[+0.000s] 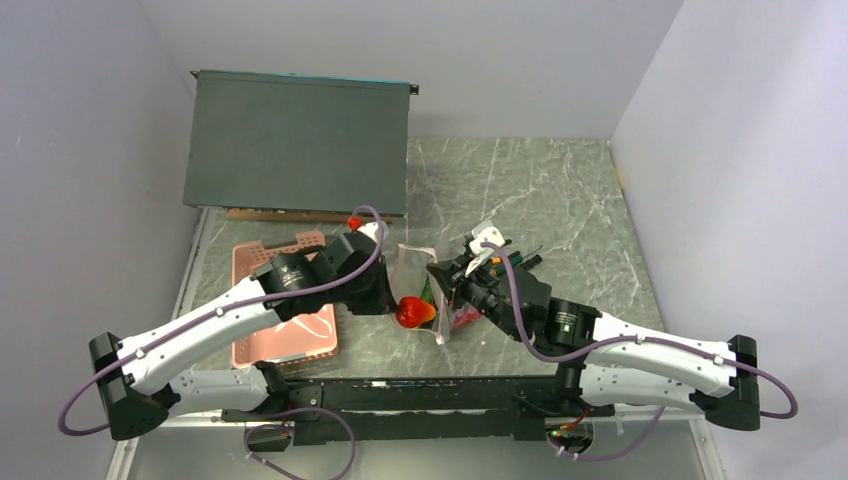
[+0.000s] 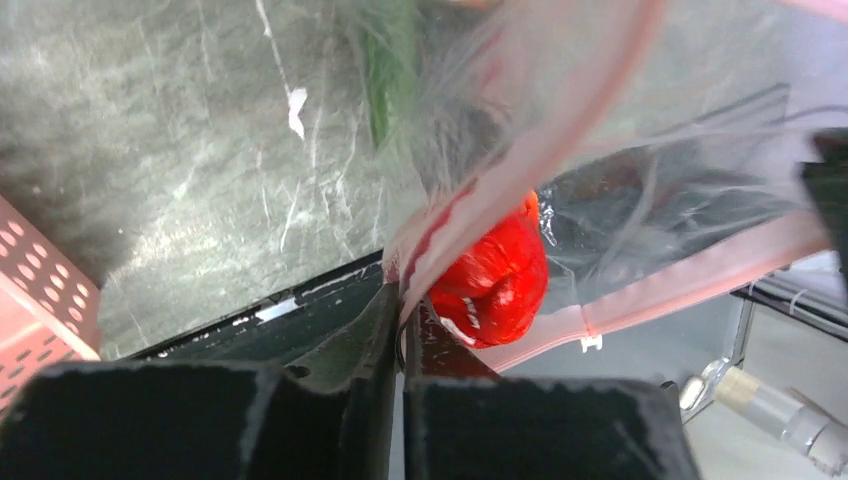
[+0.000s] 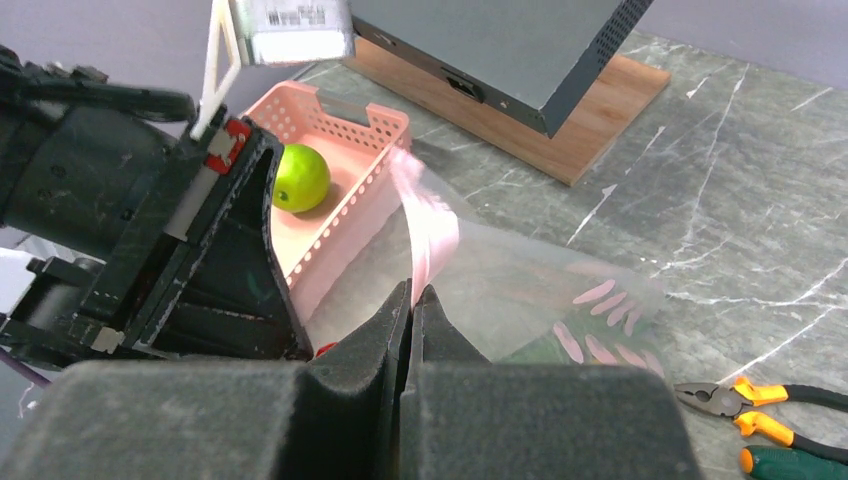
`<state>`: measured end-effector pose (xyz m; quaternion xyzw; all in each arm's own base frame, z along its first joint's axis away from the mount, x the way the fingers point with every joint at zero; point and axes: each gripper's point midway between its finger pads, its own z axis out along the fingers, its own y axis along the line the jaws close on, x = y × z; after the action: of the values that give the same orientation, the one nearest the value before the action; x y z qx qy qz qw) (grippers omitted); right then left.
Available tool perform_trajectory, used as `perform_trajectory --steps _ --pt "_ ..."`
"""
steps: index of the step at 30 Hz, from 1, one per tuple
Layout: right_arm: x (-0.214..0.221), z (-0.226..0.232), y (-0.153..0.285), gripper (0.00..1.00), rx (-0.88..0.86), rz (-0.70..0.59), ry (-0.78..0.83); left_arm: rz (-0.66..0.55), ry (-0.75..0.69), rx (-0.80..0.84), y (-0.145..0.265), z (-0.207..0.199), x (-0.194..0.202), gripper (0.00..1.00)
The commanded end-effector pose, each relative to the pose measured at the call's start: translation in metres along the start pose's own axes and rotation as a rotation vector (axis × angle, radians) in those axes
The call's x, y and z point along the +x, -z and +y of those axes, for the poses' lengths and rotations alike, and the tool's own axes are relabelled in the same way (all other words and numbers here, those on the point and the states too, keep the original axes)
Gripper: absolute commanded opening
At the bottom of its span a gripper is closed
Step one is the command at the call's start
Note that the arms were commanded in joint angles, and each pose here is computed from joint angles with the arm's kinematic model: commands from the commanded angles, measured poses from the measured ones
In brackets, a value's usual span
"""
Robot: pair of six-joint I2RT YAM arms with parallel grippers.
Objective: Place the food in the zip-top bag and seal the zipper
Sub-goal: Place the fake fruit in the zipper food storage bag.
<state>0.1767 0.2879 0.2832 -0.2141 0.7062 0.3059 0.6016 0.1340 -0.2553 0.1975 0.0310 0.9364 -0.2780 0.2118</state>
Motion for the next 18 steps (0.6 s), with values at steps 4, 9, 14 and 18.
perform_trajectory --steps 4,9,14,18 --pt "-0.035 0.000 0.008 0.00 0.002 -0.114 -0.074 -0.164 -0.065 0.257 0.052 -0.073 -0.051 0.00" --pt "-0.040 -0.012 0.014 0.00 0.051 -0.145 -0.094 -0.151 -0.033 0.157 0.044 -0.054 -0.048 0.00" --pt "-0.045 -0.020 0.021 0.00 0.078 -0.180 -0.117 -0.094 0.011 0.132 0.030 -0.039 -0.029 0.00" --pt "-0.045 -0.019 0.020 0.00 0.074 -0.183 -0.126 -0.145 0.053 0.111 0.041 -0.022 -0.028 0.12"
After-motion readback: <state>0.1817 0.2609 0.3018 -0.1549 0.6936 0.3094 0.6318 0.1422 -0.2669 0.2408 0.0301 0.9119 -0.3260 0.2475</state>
